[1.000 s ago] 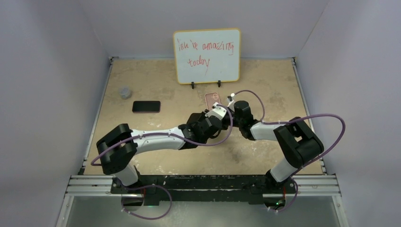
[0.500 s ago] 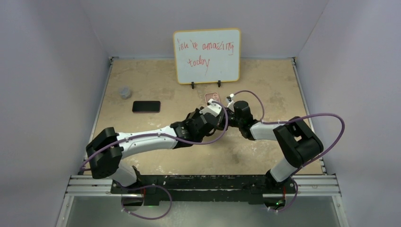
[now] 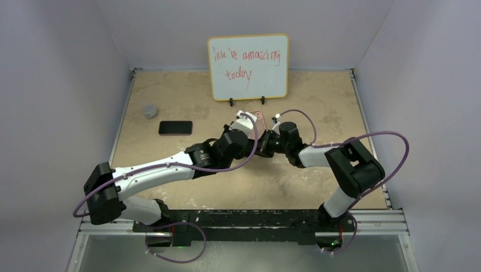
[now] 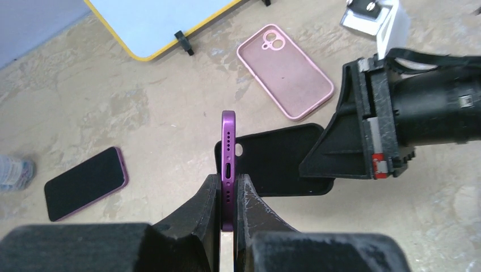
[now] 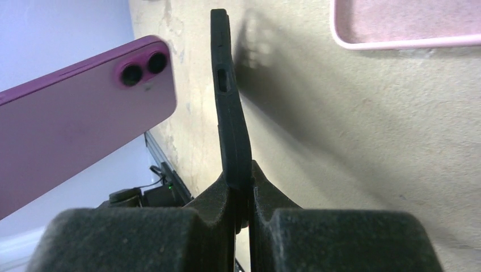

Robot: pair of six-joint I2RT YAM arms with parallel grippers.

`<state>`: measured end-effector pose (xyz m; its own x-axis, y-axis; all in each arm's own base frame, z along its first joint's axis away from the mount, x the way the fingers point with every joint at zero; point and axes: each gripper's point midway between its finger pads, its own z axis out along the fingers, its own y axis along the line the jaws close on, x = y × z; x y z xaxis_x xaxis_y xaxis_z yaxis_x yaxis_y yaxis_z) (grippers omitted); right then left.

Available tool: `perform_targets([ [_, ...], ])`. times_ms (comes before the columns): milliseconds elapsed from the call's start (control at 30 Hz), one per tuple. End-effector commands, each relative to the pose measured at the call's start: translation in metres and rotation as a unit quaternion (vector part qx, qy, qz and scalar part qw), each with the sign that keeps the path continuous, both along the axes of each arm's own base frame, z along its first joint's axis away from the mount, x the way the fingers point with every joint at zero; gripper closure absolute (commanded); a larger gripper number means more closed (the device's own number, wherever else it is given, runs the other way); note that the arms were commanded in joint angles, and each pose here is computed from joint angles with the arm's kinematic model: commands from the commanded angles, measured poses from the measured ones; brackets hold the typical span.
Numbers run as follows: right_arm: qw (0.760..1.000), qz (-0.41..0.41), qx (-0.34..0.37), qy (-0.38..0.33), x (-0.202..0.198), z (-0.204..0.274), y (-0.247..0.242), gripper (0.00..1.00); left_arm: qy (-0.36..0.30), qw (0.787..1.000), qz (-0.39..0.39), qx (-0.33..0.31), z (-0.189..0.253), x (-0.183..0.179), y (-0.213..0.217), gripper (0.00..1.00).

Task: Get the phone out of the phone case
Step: Remove the phone case from the phone, then place the phone at the center of the board.

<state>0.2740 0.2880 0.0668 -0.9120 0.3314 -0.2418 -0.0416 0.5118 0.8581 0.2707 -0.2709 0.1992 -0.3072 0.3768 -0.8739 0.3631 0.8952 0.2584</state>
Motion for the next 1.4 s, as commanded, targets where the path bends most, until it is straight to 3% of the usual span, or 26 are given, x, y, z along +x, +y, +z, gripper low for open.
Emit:
perform_targets([
  [0, 0.999, -0.016, -0.008, -0.03, 0.015, -0.001, 0.001, 1.0, -0.006, 0.997, -0.026, -0.077, 0.024, -0.001, -0.018, 1.0],
  [133, 0.999, -0.016, -0.003, -0.031, 0.017, 0.0, 0.004, 1.0, 0.011, 0.995, -0.04, -0.088, 0.017, -0.002, -0.032, 1.0],
  [267, 0.999, -0.015, -0.008, -0.03, 0.016, -0.003, 0.003, 1.0, -0.012, 0.997, -0.013, -0.071, 0.028, 0.004, -0.018, 1.0],
  [500, 0.998, -0.033, -0.009, -0.056, 0.025, 0.007, 0.0, 1.0, -0.037, 0.993, 0.081, 0.072, 0.032, 0.012, 0.039, 1.0],
  [1000, 0.991, -0.072, -0.05, -0.101, 0.016, 0.013, -0.028, 1.0, -0.001, 0.936, 0.179, 0.302, -0.023, 0.02, 0.147, 1.0],
  [1233, 0.987, -0.089, -0.046, -0.127, 0.017, 0.03, -0.035, 1.0, 0.022, 0.919, 0.189, 0.345, -0.051, 0.029, 0.175, 1.0],
  [1367, 0.988, -0.081, -0.04, -0.125, 0.015, 0.028, -0.032, 1.0, 0.04, 0.897, 0.212, 0.386, -0.066, 0.033, 0.191, 1.0],
])
